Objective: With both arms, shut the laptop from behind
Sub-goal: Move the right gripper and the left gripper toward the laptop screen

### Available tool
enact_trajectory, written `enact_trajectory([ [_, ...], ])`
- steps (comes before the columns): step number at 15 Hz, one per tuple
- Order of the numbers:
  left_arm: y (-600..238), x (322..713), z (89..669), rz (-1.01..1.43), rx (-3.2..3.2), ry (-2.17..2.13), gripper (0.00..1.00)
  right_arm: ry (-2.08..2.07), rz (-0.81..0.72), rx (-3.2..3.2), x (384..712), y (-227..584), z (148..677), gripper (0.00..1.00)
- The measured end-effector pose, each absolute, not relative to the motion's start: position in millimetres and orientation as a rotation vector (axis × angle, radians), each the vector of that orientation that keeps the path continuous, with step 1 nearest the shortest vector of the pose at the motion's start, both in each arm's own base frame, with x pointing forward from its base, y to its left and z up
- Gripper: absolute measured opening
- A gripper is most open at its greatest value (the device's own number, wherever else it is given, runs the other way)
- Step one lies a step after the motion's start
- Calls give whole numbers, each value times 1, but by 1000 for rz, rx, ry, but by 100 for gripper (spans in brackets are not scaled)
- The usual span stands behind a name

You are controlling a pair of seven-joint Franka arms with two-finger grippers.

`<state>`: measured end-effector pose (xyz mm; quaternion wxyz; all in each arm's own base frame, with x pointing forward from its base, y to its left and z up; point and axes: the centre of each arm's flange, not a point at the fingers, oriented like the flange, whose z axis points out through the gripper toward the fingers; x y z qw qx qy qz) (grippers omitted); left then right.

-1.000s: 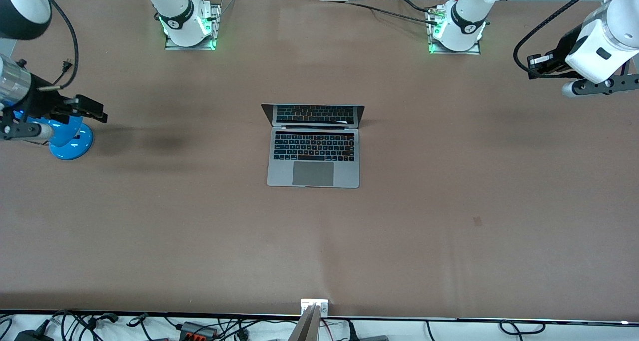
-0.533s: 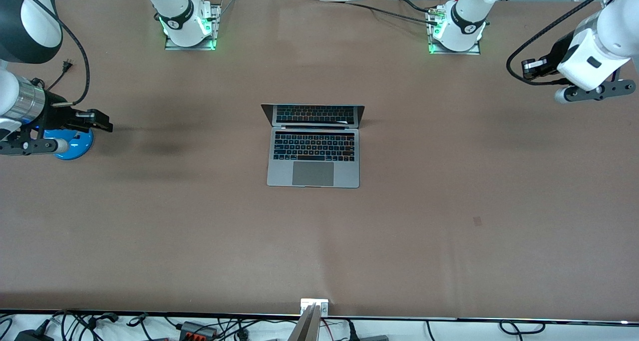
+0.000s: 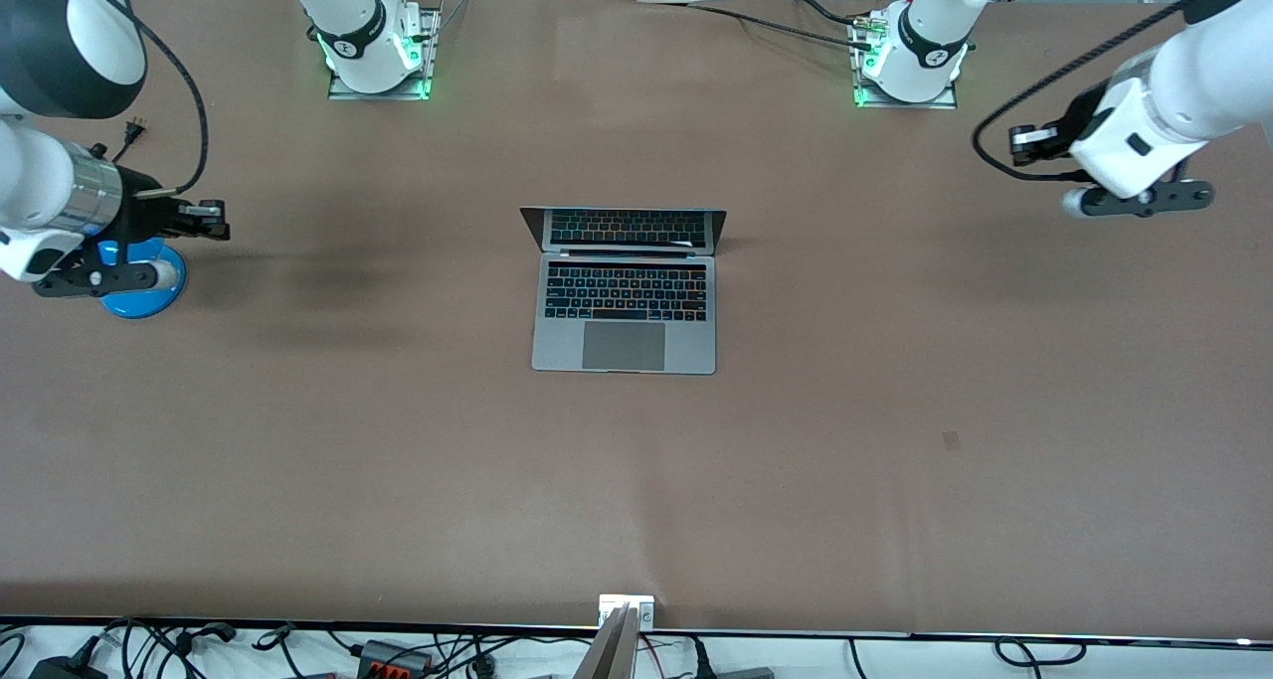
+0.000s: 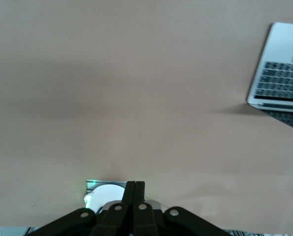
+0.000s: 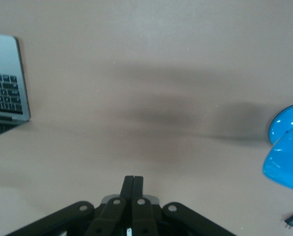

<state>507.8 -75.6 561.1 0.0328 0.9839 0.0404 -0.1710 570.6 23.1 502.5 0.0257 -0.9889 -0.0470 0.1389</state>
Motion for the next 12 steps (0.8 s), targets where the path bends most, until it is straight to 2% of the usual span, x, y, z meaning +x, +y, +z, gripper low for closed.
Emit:
enact_trajectory([
  [4,-95,516,538,-600,2893,47,1,-108,554,-3056,551,65,506,1],
  [7,-115,531,513,-584,2843,13,1,-80,578,-3084,531,108,505,1],
  [12,-186,527,479,-593,2832,-141,1,-41,437,-3150,483,200,487,1],
])
